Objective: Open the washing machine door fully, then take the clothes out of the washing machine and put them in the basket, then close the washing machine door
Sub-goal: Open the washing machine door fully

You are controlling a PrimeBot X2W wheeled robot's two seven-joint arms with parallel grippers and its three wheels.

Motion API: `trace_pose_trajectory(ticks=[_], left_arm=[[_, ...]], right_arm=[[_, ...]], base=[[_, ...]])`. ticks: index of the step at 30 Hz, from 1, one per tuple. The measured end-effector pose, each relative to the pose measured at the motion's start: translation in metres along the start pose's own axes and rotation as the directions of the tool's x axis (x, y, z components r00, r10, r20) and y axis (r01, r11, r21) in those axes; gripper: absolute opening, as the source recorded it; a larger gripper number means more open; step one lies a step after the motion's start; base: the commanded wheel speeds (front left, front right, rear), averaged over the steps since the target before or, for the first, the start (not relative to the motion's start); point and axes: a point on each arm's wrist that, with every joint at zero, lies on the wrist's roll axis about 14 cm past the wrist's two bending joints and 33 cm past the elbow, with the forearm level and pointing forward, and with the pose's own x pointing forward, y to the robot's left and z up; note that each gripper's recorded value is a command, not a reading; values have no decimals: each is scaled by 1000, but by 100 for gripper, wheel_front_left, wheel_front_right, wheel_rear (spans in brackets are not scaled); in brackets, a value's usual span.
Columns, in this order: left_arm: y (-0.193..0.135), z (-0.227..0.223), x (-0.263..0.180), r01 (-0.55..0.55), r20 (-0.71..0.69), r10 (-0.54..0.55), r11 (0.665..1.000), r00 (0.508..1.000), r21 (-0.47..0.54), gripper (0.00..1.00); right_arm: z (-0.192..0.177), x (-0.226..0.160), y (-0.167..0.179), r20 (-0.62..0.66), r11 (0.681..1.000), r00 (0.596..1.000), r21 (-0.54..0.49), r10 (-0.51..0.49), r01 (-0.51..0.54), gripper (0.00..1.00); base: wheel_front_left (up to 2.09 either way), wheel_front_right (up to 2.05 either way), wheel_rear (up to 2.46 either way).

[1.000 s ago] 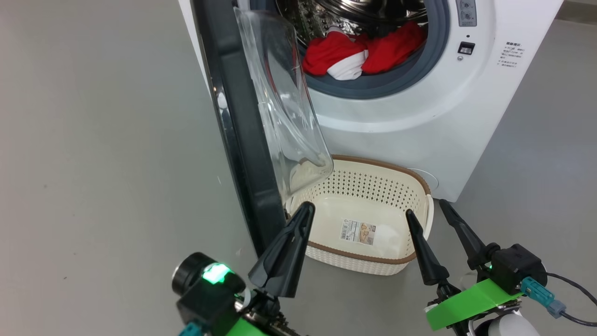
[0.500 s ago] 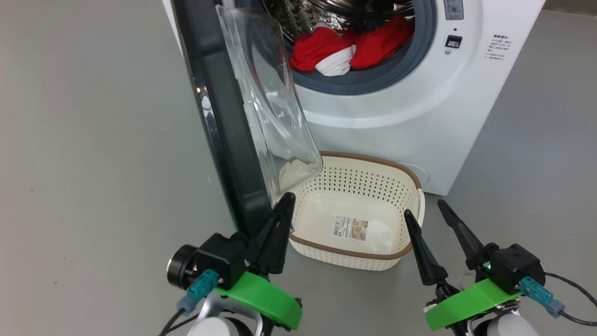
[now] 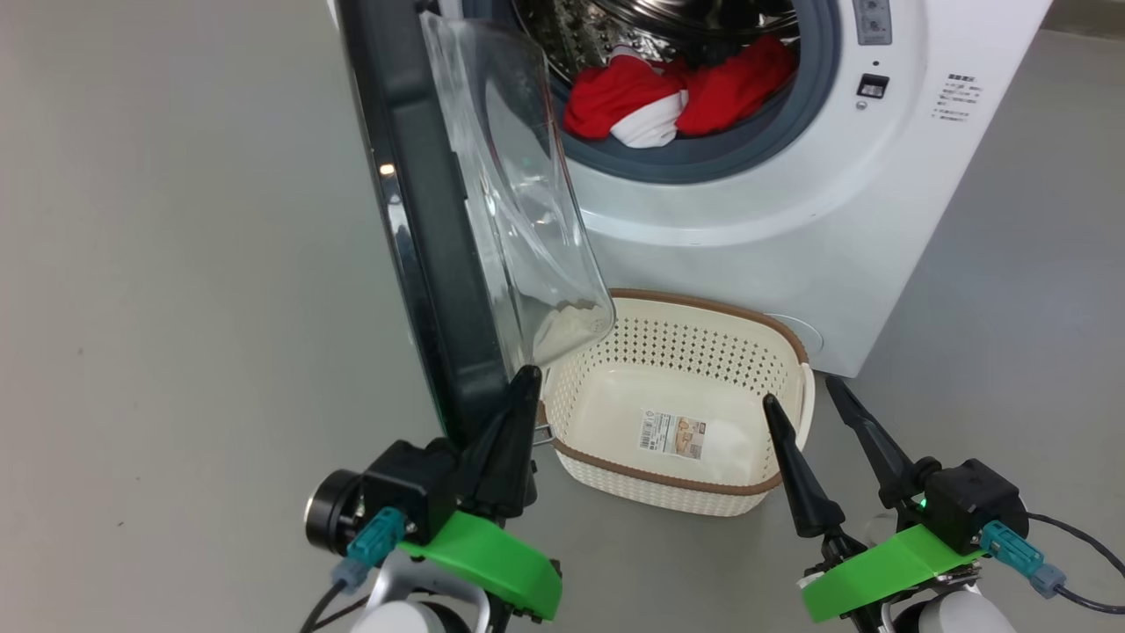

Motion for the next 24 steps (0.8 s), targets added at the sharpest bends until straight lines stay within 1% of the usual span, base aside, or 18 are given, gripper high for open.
trace_pose_trajectory(ticks=[4, 14, 24], left_arm=[[8, 2, -7, -33, 6, 33, 999, 999, -4, 0], [44, 5, -25, -152, 12, 152, 988, 988, 14, 0], [85, 7, -42, -293, 10, 293, 955, 956, 46, 0]], right_arm=[[-1, 3, 6, -3, 1000, 1000, 2, 19, -19, 100], [-4, 8, 17, -10, 999, 999, 7, 52, -52, 100], [-7, 10, 20, -18, 998, 998, 10, 63, -63, 100]], base=[[0, 0, 0], [0, 0, 0], [0, 0, 0]])
